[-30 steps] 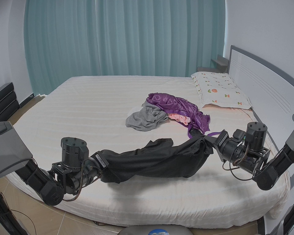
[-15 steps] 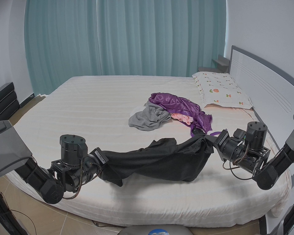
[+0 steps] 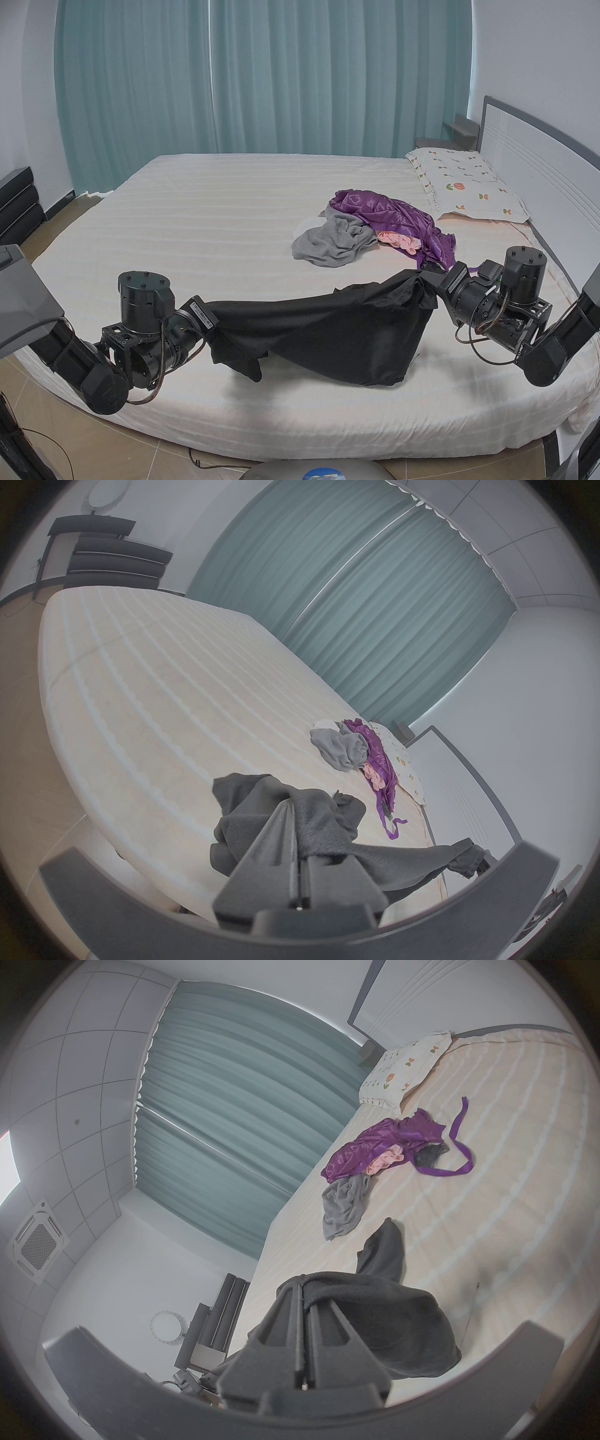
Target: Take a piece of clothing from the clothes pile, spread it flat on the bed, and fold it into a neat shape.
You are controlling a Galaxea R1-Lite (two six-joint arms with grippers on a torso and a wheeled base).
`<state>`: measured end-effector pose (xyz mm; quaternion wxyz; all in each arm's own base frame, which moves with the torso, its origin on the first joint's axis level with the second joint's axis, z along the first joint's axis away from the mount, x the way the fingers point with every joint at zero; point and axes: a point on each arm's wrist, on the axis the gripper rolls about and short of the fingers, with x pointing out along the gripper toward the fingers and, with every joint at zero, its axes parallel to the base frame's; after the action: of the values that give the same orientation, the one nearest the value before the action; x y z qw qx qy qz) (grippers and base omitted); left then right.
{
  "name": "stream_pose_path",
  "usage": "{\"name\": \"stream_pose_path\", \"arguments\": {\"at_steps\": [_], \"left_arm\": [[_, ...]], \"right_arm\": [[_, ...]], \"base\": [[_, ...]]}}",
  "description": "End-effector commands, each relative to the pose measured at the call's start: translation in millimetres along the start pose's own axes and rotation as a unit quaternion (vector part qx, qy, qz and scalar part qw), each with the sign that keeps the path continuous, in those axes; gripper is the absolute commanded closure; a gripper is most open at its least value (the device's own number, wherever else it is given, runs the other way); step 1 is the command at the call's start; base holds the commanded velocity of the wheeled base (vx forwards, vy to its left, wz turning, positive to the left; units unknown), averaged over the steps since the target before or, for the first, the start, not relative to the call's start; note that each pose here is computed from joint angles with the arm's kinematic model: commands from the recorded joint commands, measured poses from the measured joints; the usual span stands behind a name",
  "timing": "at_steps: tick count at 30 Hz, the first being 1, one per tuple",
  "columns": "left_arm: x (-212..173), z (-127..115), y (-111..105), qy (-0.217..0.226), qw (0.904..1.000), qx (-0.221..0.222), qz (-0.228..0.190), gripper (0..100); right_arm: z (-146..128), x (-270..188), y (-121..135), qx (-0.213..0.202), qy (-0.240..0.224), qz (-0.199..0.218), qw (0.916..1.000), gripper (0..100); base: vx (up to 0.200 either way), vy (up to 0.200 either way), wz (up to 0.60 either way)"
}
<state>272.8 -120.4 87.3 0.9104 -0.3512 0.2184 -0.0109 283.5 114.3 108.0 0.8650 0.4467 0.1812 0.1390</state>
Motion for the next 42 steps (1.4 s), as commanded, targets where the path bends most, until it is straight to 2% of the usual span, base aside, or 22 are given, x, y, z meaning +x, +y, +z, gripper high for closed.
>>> {"name": "stream_pose_path", "arguments": {"at_steps": [1, 42], "left_arm": [[-0.1, 1.5, 0.4, -0.003, 1.0, -0.001, 0.0, 100], [-4.0, 11.0, 0.5, -0.017, 0.9998, -0.007, -0.003, 100]], "right_arm": [[0.6, -0.5, 1.0, 0.0, -0.001, 0.002, 1.0, 100], [3.3, -3.5, 5.0, -0.001, -0.019, 0.024, 0.9995, 100]], "base": [[0.0, 0.2, 0.0], [0.0, 0.2, 0.0]]}}
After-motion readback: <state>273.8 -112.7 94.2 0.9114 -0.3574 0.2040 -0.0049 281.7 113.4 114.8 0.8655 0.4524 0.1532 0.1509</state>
